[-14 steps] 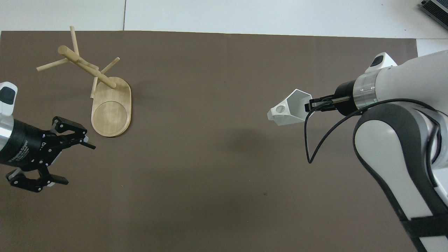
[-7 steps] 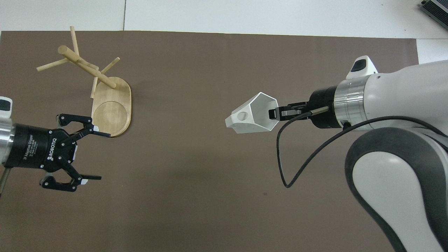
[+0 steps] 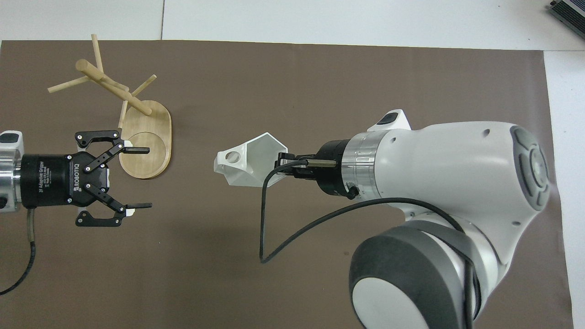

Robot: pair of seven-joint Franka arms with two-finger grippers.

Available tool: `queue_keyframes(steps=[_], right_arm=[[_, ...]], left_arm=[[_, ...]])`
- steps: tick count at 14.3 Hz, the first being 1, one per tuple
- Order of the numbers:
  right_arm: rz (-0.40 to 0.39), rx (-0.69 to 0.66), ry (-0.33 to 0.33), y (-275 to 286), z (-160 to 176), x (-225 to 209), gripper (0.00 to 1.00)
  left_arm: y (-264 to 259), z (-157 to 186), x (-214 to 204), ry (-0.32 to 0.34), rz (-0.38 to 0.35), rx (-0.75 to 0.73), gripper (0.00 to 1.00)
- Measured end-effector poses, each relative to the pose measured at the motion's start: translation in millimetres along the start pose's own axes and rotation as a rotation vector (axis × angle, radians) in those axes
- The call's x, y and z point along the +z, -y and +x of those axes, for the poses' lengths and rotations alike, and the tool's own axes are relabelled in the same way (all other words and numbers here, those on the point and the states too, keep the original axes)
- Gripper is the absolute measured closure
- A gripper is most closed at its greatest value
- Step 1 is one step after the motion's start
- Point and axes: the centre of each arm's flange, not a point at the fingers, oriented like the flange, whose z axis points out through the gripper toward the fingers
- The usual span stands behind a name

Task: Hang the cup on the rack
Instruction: 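Lift the cup with the right gripper while the left gripper approaches, then close the left gripper on the cup held by the right gripper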

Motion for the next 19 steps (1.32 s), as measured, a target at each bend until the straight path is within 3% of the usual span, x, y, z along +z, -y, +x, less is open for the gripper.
queue_keyframes(steps=[4,8,19], right_arm=[[0.065,0.042,0.022,24,-18,21,0.96],[0.124,0.076,0.043,32,-23,27,0.96],[0.126,0.066,0.055,38,-30,32,0.96]], left_arm=[[7,-4,43,0.040,-0.015,-0.024,0.00],[15,-4,76,0.043,0.015,-0.037,0.00],[16,2,52,0.099,0.088,-0.066,0.00]])
